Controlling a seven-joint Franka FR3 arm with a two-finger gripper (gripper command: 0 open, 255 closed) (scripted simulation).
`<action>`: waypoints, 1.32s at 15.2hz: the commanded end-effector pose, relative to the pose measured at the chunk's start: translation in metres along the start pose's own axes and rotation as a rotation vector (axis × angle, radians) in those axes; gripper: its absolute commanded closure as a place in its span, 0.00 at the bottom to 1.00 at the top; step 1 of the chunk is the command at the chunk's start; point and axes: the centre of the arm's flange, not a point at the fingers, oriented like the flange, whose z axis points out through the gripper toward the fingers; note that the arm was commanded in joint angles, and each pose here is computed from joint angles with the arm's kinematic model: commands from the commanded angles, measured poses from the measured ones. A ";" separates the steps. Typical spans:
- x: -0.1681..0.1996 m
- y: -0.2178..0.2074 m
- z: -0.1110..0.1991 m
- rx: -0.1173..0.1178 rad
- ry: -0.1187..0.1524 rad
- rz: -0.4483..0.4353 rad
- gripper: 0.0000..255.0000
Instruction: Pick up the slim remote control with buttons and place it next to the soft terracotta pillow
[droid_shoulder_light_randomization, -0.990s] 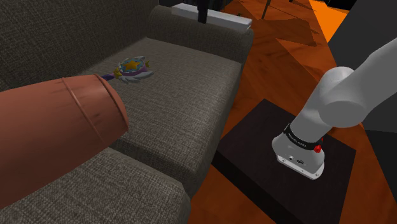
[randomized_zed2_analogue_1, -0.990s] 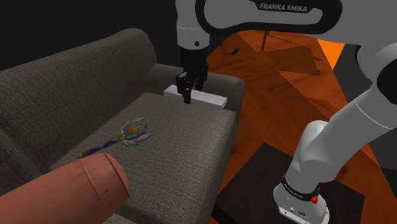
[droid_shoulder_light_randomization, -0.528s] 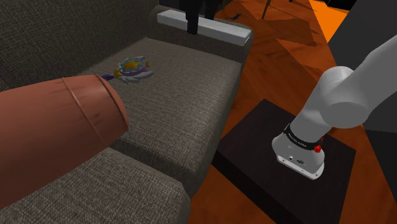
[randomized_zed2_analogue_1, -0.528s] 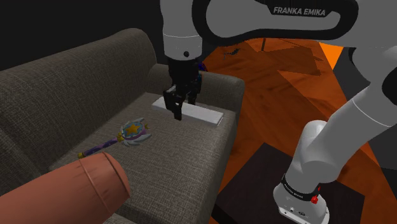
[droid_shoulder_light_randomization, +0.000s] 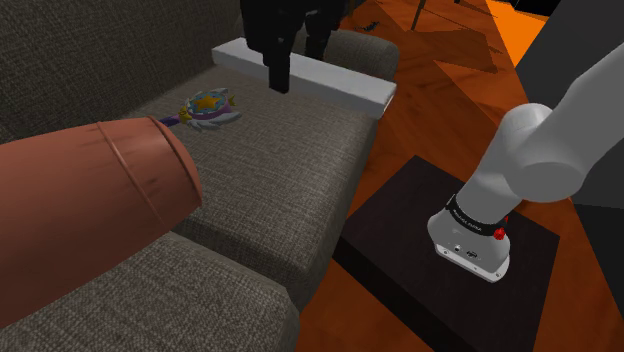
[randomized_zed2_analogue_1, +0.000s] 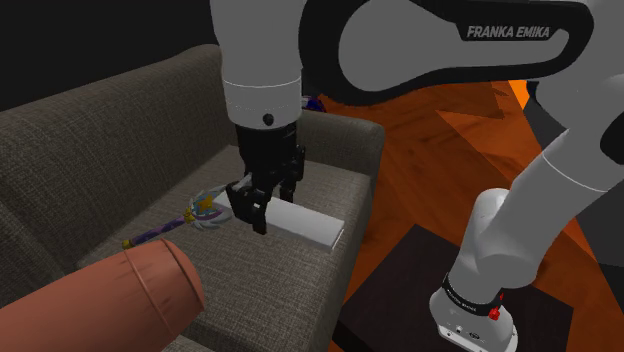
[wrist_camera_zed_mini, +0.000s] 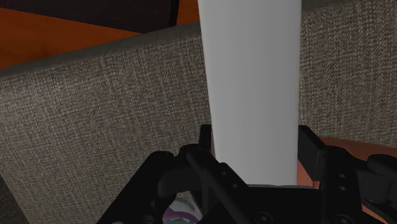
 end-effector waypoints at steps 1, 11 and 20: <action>-0.007 -0.026 -0.001 0.002 0.000 0.002 1.00; -0.051 -0.150 0.001 0.002 0.000 0.002 1.00; -0.091 -0.262 0.002 0.002 0.000 0.002 1.00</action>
